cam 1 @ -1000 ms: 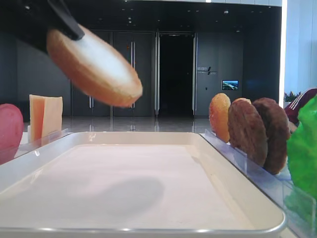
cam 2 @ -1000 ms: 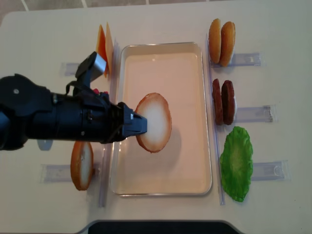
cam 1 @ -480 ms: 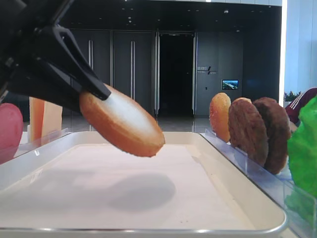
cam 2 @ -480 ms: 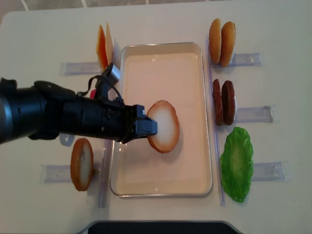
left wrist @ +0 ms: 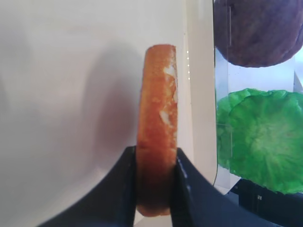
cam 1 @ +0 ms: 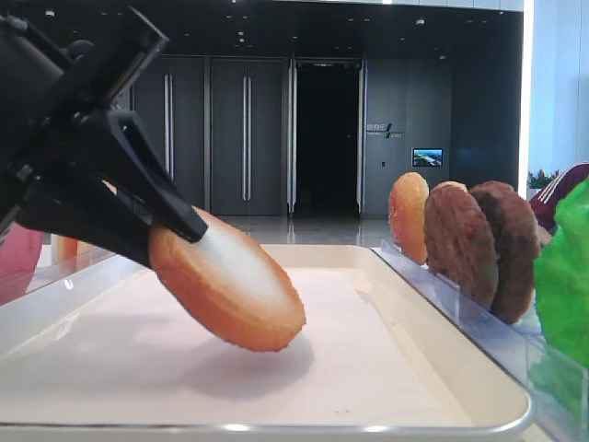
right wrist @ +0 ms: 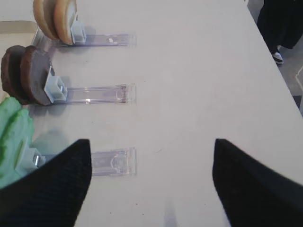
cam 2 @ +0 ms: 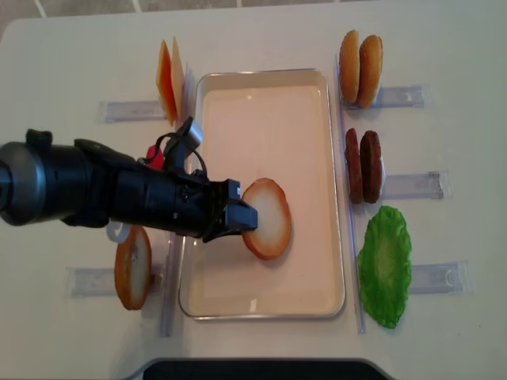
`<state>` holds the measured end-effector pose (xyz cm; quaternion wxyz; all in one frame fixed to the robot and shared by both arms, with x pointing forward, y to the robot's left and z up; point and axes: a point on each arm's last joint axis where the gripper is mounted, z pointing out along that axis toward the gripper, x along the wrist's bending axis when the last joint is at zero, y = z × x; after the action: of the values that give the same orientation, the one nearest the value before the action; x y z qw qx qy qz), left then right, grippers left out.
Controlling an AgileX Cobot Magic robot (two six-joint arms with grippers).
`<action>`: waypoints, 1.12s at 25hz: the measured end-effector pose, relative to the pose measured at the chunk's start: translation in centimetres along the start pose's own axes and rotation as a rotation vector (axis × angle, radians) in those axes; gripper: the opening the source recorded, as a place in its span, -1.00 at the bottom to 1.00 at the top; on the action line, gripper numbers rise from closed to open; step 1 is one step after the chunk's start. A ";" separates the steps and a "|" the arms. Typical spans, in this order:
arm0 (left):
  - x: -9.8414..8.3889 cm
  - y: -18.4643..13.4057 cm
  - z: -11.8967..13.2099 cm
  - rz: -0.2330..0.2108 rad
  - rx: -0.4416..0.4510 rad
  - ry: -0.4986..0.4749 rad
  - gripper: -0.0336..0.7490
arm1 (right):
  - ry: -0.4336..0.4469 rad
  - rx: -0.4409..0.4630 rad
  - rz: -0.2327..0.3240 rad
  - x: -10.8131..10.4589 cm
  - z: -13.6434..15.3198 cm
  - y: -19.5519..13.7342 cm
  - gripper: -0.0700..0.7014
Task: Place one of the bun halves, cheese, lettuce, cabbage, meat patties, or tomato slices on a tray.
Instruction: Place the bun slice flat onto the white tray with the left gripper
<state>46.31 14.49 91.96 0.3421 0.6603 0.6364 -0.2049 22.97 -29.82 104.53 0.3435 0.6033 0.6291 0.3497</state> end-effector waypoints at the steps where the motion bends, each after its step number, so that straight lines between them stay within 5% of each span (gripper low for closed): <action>1: 0.1 0.0 0.1 0.001 0.000 0.000 -0.54 | 0.000 0.000 0.000 0.0 0.0 0.0 0.57; 28: 0.4 0.2 0.6 0.036 -0.014 0.002 -0.55 | 0.000 0.000 0.000 0.0 0.0 0.0 0.57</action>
<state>46.68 14.40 91.30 0.3497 0.6696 0.6261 -0.1933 22.97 -29.82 104.53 0.3435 0.6033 0.6291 0.3497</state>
